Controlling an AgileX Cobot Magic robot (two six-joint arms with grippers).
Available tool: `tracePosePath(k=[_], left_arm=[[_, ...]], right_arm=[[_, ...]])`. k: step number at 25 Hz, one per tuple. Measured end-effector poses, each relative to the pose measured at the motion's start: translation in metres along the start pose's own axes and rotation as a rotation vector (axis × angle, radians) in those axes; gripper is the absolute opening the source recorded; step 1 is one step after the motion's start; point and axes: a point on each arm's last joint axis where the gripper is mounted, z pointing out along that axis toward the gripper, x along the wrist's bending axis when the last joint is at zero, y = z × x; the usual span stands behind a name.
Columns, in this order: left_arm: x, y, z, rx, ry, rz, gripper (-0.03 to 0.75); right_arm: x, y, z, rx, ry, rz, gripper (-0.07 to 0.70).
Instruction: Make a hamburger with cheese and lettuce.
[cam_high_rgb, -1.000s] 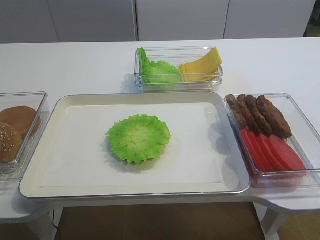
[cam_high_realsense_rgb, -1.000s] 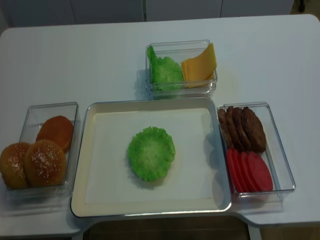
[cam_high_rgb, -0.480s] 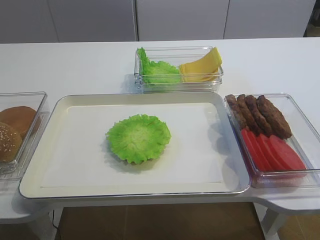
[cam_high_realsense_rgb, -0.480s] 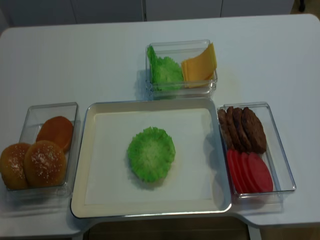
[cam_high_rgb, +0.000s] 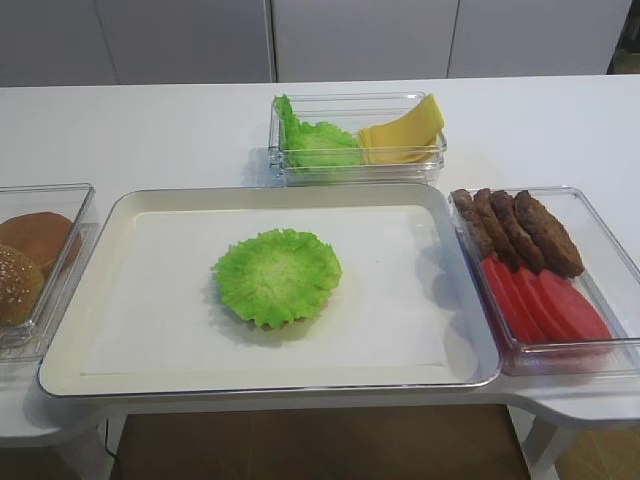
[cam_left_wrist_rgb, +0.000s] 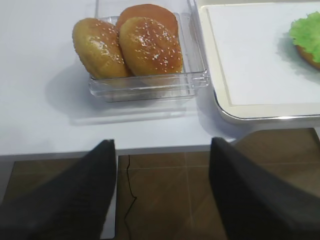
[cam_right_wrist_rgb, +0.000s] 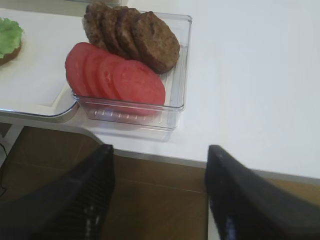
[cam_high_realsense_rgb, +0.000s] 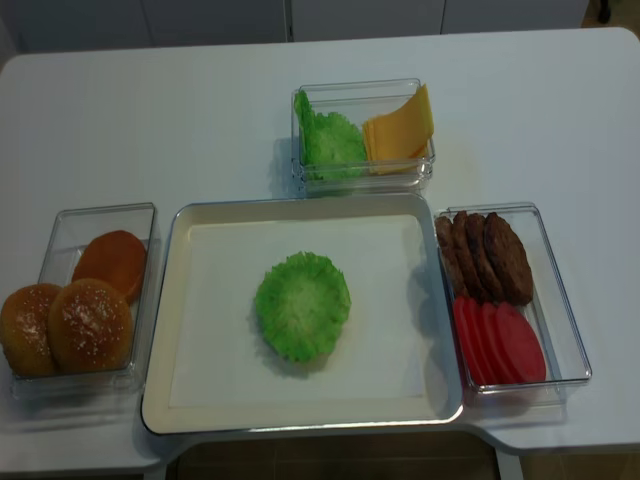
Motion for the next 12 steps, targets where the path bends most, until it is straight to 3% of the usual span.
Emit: tracePosePath(k=[12], left_arm=[[0.0000, 0.0000, 0.0000, 0.000, 0.000, 0.000, 0.439]], right_arm=[[-0.0002, 0.0000, 0.0000, 0.000, -0.002, -0.001, 0.437]])
